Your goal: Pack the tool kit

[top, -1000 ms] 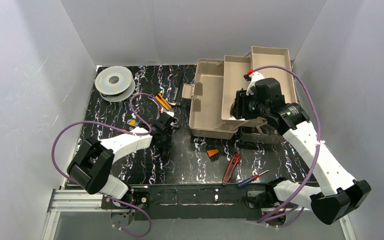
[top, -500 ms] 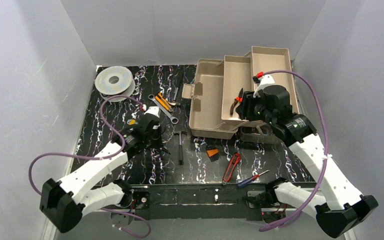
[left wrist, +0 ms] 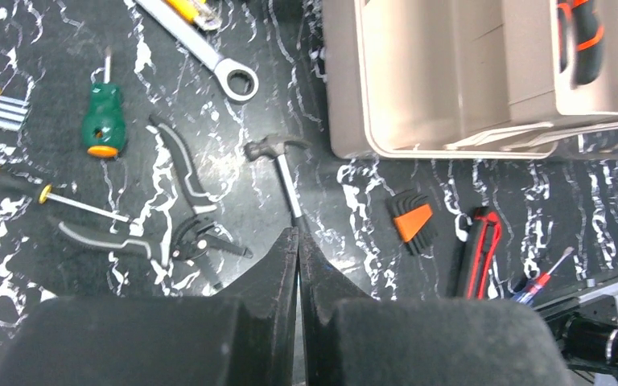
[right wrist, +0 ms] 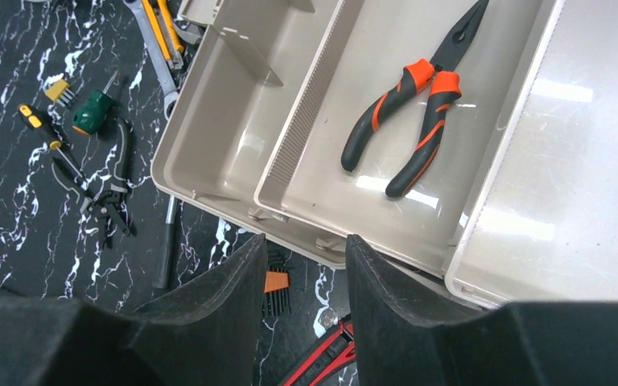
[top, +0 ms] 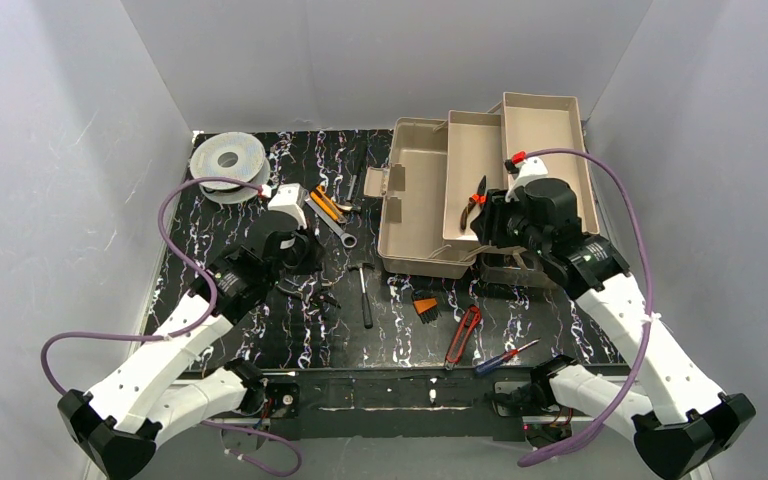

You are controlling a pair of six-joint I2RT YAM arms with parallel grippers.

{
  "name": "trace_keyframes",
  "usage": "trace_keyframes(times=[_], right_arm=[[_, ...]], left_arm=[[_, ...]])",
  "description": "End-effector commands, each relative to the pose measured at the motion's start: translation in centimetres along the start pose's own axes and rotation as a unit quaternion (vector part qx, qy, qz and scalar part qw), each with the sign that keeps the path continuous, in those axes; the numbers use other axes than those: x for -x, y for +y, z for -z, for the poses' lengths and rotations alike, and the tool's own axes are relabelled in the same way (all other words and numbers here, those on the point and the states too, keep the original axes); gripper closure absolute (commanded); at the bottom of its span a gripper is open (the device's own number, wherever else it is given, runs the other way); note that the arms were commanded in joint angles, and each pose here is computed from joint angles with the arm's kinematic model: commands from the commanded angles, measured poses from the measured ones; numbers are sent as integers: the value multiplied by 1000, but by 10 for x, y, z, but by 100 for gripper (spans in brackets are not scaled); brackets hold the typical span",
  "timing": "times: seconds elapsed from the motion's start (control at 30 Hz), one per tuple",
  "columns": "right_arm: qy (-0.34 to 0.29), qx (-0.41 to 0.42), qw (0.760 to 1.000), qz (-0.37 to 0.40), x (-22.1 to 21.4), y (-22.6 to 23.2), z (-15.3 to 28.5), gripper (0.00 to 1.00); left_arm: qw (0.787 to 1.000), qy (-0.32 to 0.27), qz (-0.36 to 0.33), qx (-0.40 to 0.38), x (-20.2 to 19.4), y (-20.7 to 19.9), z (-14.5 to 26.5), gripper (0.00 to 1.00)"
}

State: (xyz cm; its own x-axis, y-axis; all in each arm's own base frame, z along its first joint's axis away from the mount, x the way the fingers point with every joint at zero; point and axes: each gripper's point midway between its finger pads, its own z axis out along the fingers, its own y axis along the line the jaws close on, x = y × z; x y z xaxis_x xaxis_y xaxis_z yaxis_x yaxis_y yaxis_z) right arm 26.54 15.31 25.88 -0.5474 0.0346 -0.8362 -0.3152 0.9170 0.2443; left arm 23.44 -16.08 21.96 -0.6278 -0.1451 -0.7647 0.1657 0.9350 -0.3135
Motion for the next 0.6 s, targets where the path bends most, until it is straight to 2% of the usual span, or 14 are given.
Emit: trace_keyframes(times=[0.0, 0.17, 0.2, 0.27, 0.3, 0.4, 0.43, 0.57], right_arm=[[-35, 4, 999, -7, 13, 2, 5, 52], [-28, 18, 999, -7, 10, 7, 9, 48], [-21, 22, 1000, -7, 8, 8, 10, 46], [-8, 21, 1000, -7, 3, 8, 10, 43], [-5, 19, 1000, -7, 1, 7, 10, 43], [-6, 9, 1000, -7, -1, 2, 10, 41], [-9, 8, 1000, -7, -1, 2, 11, 40], [-18, 14, 1000, -9, 4, 5, 13, 39]], left_arm=[[997, -42, 5, -65, 32, -35, -4, 100], [997, -14, 0, -79, 38, -55, -25, 100], [997, -1, -3, -71, 34, -53, -29, 93], [998, 33, -6, -46, 18, -44, -37, 62], [998, 52, -8, -28, 6, -36, -41, 50], [994, 100, -13, 33, -34, -4, -47, 27], [992, 114, -22, 56, -47, 6, -48, 22], [977, 161, -72, 123, -88, 20, -48, 17]])
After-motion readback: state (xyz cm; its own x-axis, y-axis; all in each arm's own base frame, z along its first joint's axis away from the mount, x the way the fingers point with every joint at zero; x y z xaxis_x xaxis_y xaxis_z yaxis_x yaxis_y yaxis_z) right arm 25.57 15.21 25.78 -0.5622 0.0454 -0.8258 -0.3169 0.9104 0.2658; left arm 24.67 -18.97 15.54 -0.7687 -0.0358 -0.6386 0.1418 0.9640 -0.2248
